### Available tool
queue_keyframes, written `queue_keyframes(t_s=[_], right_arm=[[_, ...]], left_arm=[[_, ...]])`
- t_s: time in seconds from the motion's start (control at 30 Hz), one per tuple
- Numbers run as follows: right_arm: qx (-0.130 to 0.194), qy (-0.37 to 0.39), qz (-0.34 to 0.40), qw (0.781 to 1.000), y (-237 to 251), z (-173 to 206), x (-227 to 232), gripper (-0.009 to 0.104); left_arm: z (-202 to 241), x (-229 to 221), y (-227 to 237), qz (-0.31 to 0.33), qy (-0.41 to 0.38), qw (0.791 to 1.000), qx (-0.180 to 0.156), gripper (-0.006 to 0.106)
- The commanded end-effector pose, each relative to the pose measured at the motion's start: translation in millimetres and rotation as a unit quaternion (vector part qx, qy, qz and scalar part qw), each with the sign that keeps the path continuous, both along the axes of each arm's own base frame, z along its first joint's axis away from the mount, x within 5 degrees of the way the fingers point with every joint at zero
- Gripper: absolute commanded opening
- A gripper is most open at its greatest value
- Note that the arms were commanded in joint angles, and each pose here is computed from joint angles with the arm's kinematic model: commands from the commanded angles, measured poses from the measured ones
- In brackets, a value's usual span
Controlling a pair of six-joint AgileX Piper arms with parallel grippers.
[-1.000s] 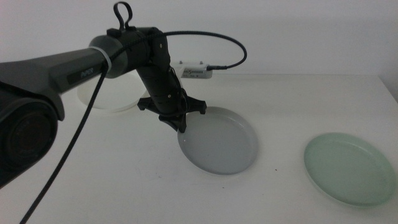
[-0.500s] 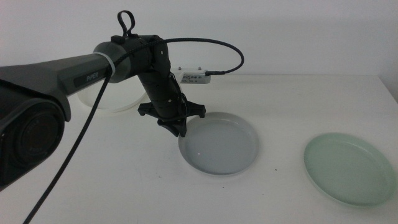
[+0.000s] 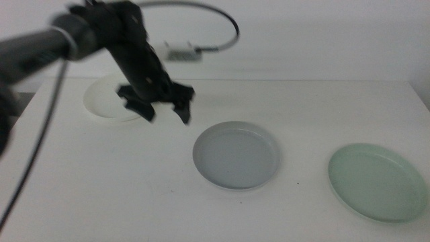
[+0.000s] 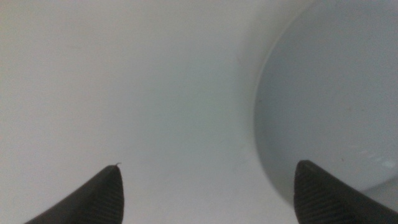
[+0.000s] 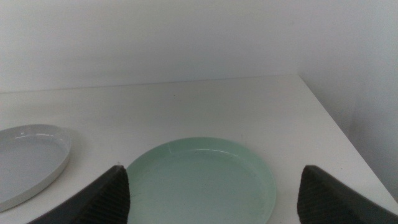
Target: Stack the three bowls on top of each other.
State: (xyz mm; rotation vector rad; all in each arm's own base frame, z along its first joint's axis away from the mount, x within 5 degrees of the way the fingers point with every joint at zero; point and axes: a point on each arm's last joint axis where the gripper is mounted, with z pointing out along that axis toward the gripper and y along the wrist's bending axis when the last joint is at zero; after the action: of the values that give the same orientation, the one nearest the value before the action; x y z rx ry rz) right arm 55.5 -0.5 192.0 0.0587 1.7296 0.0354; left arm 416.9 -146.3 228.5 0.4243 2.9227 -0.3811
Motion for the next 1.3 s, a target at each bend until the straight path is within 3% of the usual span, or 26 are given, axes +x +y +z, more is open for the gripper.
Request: queue_keyframes(t_s=[0.0,0.2,0.33,0.5,0.87,1.03,1.27], right_arm=[[-0.005,-0.005,-0.003,1.0,-0.5,-0.3,-0.1,0.093],[-0.005,-0.005,-0.003,1.0,-0.5,-0.3,-0.1,0.093],[-0.005,-0.005,-0.003,1.0,-0.5,-0.3,-0.1,0.093],[-0.005,-0.005,-0.003,1.0,-0.5,-0.3,-0.1,0.093],[-0.005,-0.005,-0.003,1.0,-0.5,-0.3,-0.1,0.093],[-0.005,-0.005,-0.003,1.0,-0.5,-0.3,-0.1,0.093],[-0.005,-0.005,-0.003,1.0,-0.5,-0.3,-0.1,0.093]], left_arm=[[37.7,-7.0,19.6,0.009,-0.032,0.999,0.005,0.094],[77.8,-12.9,75.2,0.113,-0.061,0.992,0.017,0.094],[74.8,-1.7,114.0,0.175,-0.079,0.981,0.023,0.094],[60.5,25.0,158.6,0.208,-0.097,0.973,0.035,0.094],[1.9,97.5,209.1,0.219,-0.13,0.966,0.05,0.094],[-33.4,114.9,211.7,0.19,-0.141,0.97,0.058,0.094],[-68.8,125.7,208.3,0.2,-0.142,0.969,0.032,0.094]])
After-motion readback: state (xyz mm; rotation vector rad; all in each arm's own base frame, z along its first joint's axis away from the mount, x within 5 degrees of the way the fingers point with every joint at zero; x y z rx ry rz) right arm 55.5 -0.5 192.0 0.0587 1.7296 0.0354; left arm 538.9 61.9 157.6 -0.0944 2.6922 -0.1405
